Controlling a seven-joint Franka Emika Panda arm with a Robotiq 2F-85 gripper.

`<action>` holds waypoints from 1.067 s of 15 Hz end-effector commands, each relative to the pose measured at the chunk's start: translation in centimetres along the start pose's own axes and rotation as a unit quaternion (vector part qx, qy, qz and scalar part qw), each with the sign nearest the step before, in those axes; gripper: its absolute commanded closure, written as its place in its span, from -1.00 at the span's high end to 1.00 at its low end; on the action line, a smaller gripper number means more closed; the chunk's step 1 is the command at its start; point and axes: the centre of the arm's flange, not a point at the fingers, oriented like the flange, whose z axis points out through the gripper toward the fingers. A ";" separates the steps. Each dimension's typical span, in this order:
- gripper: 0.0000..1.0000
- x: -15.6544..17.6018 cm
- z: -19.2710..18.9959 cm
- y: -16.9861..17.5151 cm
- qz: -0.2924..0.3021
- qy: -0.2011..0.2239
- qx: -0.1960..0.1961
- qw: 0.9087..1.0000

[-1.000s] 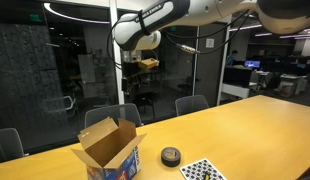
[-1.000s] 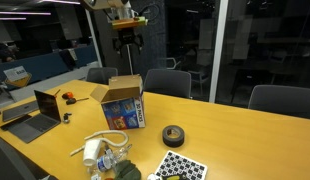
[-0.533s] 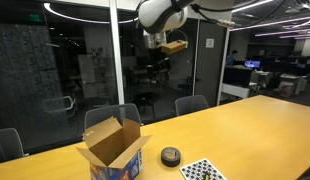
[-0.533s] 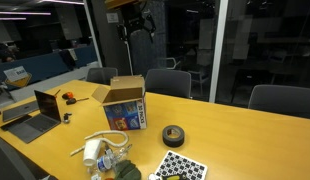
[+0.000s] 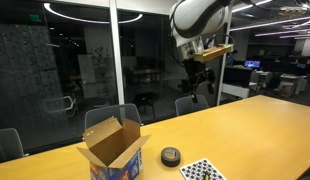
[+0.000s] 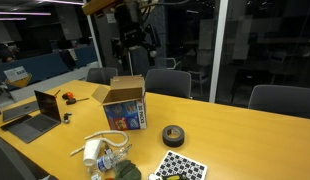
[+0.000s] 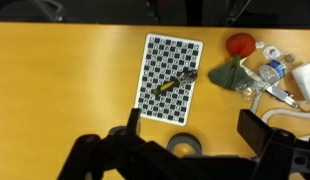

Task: Put the bottle in the box

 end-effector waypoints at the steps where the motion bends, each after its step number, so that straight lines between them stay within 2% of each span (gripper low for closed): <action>1: 1.00 -8.7 1.2 2.3 0.035 -0.012 0.086 0.996; 3: 1.00 -10.6 0.5 2.6 0.038 0.000 0.141 0.989; 6: 1.00 -13.0 -0.7 2.7 0.055 0.030 0.170 0.983; 7: 1.00 -13.4 -0.9 2.8 0.059 0.039 0.167 0.984; 8: 1.00 -13.6 -1.0 2.9 0.069 0.040 0.147 0.986; 9: 1.00 -11.7 -0.9 2.4 0.056 0.024 0.151 0.987; 16: 1.00 -12.9 -0.7 2.8 0.061 0.031 0.150 0.986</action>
